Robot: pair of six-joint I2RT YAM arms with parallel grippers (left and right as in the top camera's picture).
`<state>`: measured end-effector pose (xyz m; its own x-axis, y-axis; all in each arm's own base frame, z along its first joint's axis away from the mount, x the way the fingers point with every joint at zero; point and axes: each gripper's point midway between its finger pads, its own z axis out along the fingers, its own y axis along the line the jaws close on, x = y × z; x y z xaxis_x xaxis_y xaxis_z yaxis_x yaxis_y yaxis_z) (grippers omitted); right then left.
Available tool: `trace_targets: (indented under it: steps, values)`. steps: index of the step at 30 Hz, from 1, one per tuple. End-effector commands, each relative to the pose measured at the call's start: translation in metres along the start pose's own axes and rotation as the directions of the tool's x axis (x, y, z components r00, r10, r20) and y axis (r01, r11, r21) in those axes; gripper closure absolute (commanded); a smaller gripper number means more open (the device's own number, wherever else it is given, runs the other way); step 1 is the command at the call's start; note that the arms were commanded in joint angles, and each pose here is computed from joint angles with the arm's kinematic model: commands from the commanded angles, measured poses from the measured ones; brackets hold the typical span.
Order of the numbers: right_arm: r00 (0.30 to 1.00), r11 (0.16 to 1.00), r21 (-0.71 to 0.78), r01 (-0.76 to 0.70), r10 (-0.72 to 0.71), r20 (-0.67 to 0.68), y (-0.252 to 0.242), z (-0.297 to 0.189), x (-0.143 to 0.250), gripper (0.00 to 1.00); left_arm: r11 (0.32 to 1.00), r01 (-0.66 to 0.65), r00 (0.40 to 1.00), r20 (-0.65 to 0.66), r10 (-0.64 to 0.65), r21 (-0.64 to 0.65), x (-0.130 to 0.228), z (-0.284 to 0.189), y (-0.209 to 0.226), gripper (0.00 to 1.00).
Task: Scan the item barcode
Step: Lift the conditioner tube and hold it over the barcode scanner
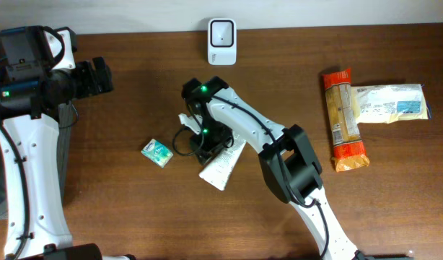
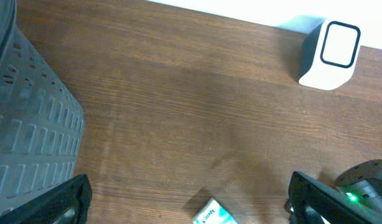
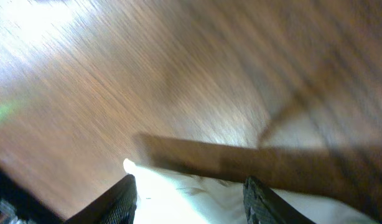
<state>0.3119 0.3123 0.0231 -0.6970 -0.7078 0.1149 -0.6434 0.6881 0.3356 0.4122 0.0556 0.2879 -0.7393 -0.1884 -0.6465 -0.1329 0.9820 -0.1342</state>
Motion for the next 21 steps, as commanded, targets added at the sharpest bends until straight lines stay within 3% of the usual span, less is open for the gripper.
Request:
trace_targets:
  steps: [1, 4, 7, 10, 11, 12, 16, 21]
  values:
    - [0.992, 0.993, 0.101, -0.056, 0.067, -0.104, -0.039, -0.007, 0.029, 0.45, 1.000, -0.015, 1.000, 0.011, 0.015, 0.001, -0.002, -0.004, 0.000, 0.01]
    - [0.990, 0.985, 0.125, -0.118, 0.126, -0.058, -0.065, -0.034, 0.033, 0.45, 1.000, -0.015, 1.000, 0.011, 0.015, 0.001, -0.002, -0.004, 0.000, 0.01]
    - [0.981, 0.982, 0.163, -0.091, 0.061, 0.182, -0.048, -0.116, 0.010, 0.45, 1.000, -0.015, 1.000, 0.010, 0.015, 0.001, -0.002, -0.004, 0.000, 0.01]
    - [0.950, 0.966, 0.138, -0.219, 0.178, 0.257, -0.065, -0.162, 0.036, 0.44, 1.000, -0.014, 1.000, 0.010, 0.014, 0.001, -0.002, -0.004, 0.000, 0.01]
    - [0.941, 0.955, 0.066, -0.289, 0.271, 0.203, -0.087, -0.163, 0.063, 0.38, 1.000, -0.015, 1.000, 0.010, 0.015, 0.001, -0.002, -0.004, 0.000, 0.01]
    - [0.950, 0.963, 0.007, -0.268, 0.263, 0.170, -0.097, -0.157, 0.074, 0.32, 1.000, -0.015, 1.000, 0.010, 0.015, 0.001, -0.002, -0.003, 0.000, 0.01]
    - [0.916, 0.899, -0.231, -0.373, 0.396, 0.063, -0.138, -0.084, 0.111, 0.32, 1.000, -0.015, 1.000, 0.011, 0.015, 0.001, -0.002, -0.004, 0.000, 0.01]
    - [0.942, 0.886, -0.367, -0.284, 0.329, 0.066, -0.122, -0.043, 0.115, 0.33, 1.000, -0.015, 1.000, 0.010, 0.015, 0.001, -0.002, -0.003, 0.000, 0.01]
